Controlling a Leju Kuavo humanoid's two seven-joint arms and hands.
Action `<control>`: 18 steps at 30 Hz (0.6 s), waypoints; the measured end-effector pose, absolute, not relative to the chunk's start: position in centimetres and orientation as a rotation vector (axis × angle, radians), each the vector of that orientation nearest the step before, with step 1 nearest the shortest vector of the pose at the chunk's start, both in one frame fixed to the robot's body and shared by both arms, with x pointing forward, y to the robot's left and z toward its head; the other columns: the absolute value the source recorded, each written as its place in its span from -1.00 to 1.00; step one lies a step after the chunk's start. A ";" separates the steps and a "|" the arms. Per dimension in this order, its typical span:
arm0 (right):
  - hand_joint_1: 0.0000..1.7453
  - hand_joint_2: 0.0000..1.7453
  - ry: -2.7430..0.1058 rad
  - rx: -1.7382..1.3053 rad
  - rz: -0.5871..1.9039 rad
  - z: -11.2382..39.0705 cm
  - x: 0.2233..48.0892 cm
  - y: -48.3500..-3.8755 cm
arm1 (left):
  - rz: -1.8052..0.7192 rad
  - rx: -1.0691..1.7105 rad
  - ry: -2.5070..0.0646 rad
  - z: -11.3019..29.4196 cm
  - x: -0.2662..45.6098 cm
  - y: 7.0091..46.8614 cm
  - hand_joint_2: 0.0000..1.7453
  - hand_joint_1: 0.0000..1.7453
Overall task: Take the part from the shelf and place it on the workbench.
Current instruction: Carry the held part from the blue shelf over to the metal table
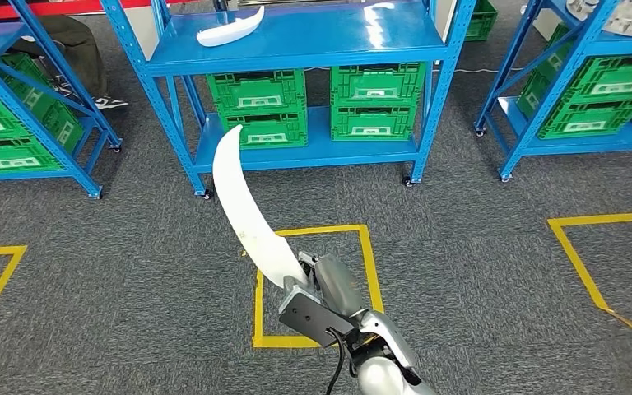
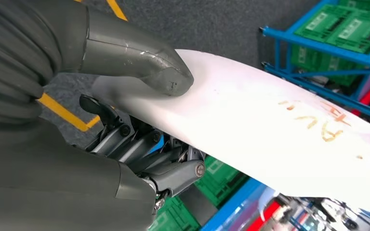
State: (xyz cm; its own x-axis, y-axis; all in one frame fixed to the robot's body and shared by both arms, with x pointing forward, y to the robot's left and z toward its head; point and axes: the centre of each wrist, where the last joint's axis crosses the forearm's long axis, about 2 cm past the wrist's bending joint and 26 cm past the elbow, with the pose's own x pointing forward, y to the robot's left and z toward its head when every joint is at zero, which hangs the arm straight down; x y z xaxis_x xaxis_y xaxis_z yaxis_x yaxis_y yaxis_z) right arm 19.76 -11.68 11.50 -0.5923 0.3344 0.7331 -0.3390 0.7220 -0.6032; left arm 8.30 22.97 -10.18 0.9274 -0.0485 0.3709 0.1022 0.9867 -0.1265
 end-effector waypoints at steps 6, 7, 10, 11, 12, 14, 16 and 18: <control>0.86 1.00 -2.003 -0.009 0.929 11.6 19.8 -11.7 | -0.079 -0.145 -0.368 -10.2 8.3 22.9 1.00 -1.00; 0.86 1.00 -2.004 -0.010 0.930 11.6 19.8 -11.7 | -0.080 -0.145 -0.367 -10.2 8.3 22.9 1.00 -1.00; 0.86 1.00 -2.009 -0.012 0.932 11.8 19.9 -11.6 | -0.081 -0.144 -0.372 -10.1 8.6 23.0 1.00 -1.00; 0.86 1.00 -2.010 -0.013 0.933 11.8 20.0 -11.6 | -0.081 -0.144 -0.374 -10.1 8.8 23.0 1.00 -1.00; 0.86 1.00 -2.011 -0.015 0.934 11.8 20.0 -11.6 | -0.081 -0.144 -0.376 -10.1 8.8 23.0 1.00 -1.00; 0.86 1.00 -2.016 -0.019 0.936 11.9 20.1 -11.5 | -0.081 -0.144 -0.377 -10.1 8.9 23.0 1.00 -1.00; 0.86 1.00 -2.022 -0.025 0.939 12.0 20.2 -11.5 | -0.082 -0.145 -0.385 -10.0 9.3 22.9 1.00 -1.00; 0.86 1.00 -2.022 -0.028 0.943 12.1 20.2 -11.5 | -0.082 -0.147 -0.396 -9.9 9.7 22.8 1.00 -1.00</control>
